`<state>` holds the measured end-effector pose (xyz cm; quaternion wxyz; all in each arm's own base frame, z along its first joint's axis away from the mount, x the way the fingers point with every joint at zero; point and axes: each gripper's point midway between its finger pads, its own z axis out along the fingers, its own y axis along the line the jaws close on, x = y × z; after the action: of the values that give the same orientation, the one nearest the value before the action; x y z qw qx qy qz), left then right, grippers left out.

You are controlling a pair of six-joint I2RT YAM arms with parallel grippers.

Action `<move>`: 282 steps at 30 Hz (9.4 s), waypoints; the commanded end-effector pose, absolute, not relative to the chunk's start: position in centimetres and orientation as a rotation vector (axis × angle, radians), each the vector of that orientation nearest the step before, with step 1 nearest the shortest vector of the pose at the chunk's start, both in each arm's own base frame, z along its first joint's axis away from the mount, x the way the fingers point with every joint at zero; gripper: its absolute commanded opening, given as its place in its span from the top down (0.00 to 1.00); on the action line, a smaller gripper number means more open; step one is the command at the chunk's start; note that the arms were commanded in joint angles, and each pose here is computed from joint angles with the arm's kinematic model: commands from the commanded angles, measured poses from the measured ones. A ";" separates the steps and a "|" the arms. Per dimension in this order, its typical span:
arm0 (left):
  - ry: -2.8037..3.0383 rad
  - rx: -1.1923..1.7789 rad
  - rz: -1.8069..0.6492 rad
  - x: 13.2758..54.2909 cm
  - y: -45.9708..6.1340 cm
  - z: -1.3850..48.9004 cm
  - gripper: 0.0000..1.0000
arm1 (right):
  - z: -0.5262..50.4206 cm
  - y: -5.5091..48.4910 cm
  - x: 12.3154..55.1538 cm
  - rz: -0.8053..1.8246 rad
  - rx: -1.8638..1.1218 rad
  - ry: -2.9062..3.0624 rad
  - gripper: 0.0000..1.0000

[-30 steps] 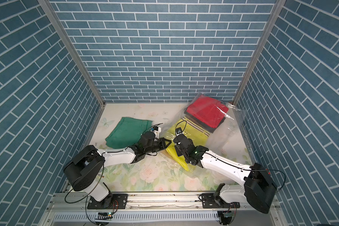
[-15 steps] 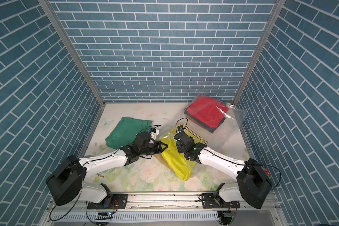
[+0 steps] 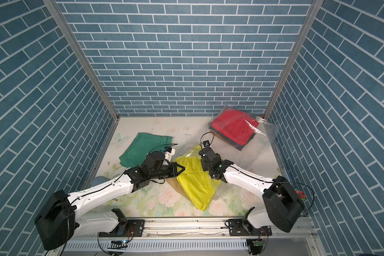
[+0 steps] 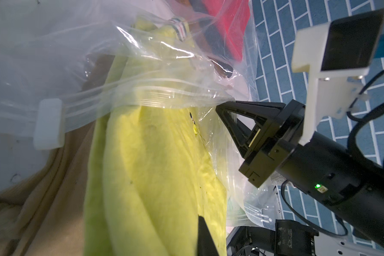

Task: Take the trousers out of the vacuum bag
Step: Take out the trousers from the vacuum bag, then place the trousers at the center of the board.

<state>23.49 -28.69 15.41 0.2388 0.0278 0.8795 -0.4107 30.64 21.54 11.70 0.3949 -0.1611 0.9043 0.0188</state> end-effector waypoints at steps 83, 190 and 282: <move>1.851 0.166 -1.482 30.5 -33.8 28.4 1.00 | 19.3 20.3 20.2 -0.202 -0.416 2.038 0.95; 1.765 -0.112 -0.847 45.4 -7.5 36.4 1.00 | 35.1 47.7 37.4 0.088 -0.915 1.637 1.00; 1.948 -0.856 -0.394 39.1 9.4 15.3 0.04 | 17.4 48.2 21.5 0.803 -1.091 1.850 0.35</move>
<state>38.45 8.58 12.00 0.4337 -0.3589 0.8091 -0.1690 21.57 48.50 15.05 0.3961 -0.4775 0.7368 0.2686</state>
